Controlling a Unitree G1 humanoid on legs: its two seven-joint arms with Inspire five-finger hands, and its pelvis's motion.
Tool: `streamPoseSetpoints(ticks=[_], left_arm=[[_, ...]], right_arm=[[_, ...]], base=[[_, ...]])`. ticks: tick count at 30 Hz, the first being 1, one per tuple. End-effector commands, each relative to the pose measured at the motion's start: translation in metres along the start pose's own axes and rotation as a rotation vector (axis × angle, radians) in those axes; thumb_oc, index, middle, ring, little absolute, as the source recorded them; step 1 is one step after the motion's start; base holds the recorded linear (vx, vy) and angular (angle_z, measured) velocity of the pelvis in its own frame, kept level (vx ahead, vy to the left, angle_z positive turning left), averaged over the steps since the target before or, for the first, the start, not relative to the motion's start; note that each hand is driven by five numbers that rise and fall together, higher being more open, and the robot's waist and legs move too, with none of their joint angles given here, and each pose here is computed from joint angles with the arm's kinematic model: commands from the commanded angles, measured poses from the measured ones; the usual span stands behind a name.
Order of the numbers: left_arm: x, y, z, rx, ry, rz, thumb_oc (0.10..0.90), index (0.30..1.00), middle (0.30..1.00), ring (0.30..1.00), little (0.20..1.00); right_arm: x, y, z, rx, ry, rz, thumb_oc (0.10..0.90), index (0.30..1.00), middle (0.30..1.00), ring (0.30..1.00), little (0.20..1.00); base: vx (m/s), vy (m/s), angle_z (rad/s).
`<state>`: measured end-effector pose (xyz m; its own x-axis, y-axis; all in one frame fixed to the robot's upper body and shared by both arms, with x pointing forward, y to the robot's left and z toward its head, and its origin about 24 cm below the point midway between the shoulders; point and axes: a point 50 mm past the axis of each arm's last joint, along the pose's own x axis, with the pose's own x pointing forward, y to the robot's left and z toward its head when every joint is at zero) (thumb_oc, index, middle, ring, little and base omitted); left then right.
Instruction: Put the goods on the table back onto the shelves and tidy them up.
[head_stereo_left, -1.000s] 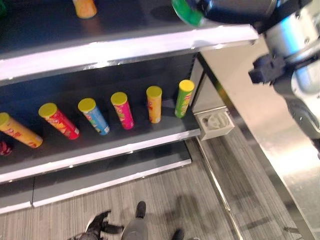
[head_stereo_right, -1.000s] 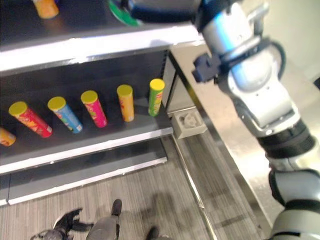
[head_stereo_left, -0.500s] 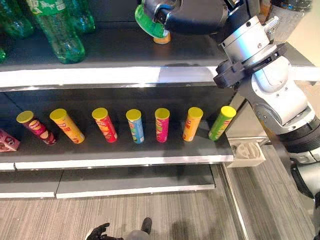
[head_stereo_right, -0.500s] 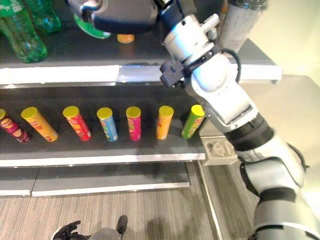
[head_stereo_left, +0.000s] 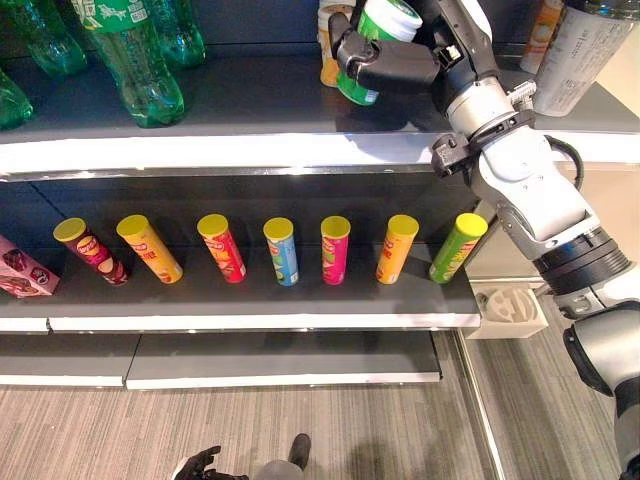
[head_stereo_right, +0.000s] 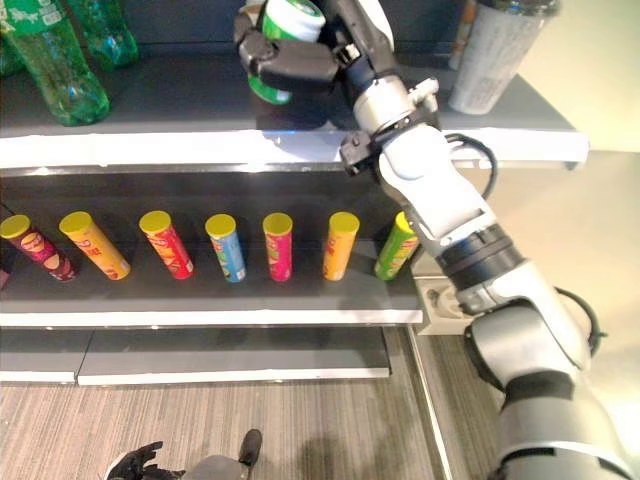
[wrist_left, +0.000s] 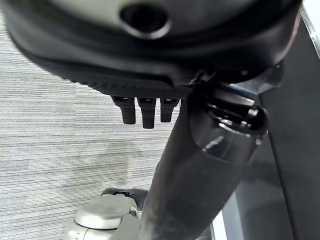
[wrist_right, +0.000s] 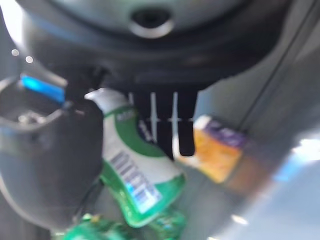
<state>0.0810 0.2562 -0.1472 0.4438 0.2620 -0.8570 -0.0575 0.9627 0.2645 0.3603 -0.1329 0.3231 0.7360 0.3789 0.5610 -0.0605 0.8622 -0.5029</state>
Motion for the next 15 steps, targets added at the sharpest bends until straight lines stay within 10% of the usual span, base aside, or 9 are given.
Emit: streamPoseSetpoints(ticks=[1,15], left_arm=[[0.002,0.011,0.008,0.083,-0.028,0.024,0.8,0.9,0.9,0.9,0.9],[0.002,0.019,0.009,0.096,-0.036,0.041,0.8,0.9,0.9,0.9,0.9]], right_arm=[[0.024,-0.01,0.061,-0.104,-0.23,-0.038,0.4,0.3,0.3,0.3,0.3],[0.021,-0.011,0.066,-0.221,-0.25,0.012,0.4,0.3,0.3,0.3,0.3]], base=[[0.01,0.022,0.1],[0.0,0.006,0.03]])
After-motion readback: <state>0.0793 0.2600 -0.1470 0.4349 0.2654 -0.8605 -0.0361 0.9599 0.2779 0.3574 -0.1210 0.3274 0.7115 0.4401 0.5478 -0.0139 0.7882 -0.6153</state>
